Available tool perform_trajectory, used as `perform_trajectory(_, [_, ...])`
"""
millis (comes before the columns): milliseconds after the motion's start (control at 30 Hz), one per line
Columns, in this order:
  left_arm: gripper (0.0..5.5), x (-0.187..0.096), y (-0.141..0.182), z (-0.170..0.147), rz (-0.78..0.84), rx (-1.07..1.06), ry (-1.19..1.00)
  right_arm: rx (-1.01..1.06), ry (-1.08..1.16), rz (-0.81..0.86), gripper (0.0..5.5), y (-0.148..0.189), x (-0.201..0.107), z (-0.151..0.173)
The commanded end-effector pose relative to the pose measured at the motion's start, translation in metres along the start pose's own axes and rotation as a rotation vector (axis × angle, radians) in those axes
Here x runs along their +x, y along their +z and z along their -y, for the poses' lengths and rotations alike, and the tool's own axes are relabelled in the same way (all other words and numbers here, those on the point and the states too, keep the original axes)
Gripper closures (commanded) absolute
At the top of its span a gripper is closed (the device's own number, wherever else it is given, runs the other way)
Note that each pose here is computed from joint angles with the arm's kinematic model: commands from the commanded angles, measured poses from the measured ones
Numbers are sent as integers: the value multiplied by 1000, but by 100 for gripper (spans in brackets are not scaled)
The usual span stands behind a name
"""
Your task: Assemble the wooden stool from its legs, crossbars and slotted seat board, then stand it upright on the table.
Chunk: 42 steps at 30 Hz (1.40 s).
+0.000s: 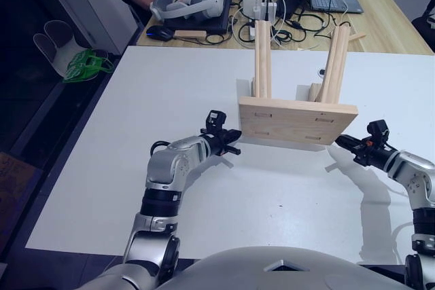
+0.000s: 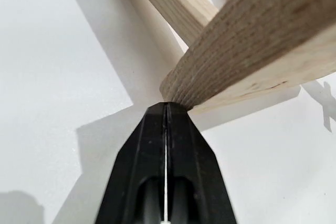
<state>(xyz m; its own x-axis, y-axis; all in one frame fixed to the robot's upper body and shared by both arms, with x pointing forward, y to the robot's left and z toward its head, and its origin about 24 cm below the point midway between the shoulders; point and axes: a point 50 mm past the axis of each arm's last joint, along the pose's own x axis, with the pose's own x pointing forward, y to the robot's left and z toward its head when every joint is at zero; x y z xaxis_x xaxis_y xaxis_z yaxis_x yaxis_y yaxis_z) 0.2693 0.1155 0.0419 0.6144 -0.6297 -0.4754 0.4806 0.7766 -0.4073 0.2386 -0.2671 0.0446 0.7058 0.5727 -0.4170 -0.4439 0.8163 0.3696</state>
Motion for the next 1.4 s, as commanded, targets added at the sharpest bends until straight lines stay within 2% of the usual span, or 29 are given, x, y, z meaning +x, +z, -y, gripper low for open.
perform_trajectory(33, [550, 7, 17, 33, 87, -11, -224, 4, 149, 61, 546, 12, 12, -20])
perform_trajectory(800, [550, -8, 40, 48, 204, -19, -387, 3, 275, 163, 546, 50, 12, -51])
perform_trajectory(1400, [550, -12, 54, 51, 277, -13, -416, 16, 304, 226, 546, 67, 12, -60])
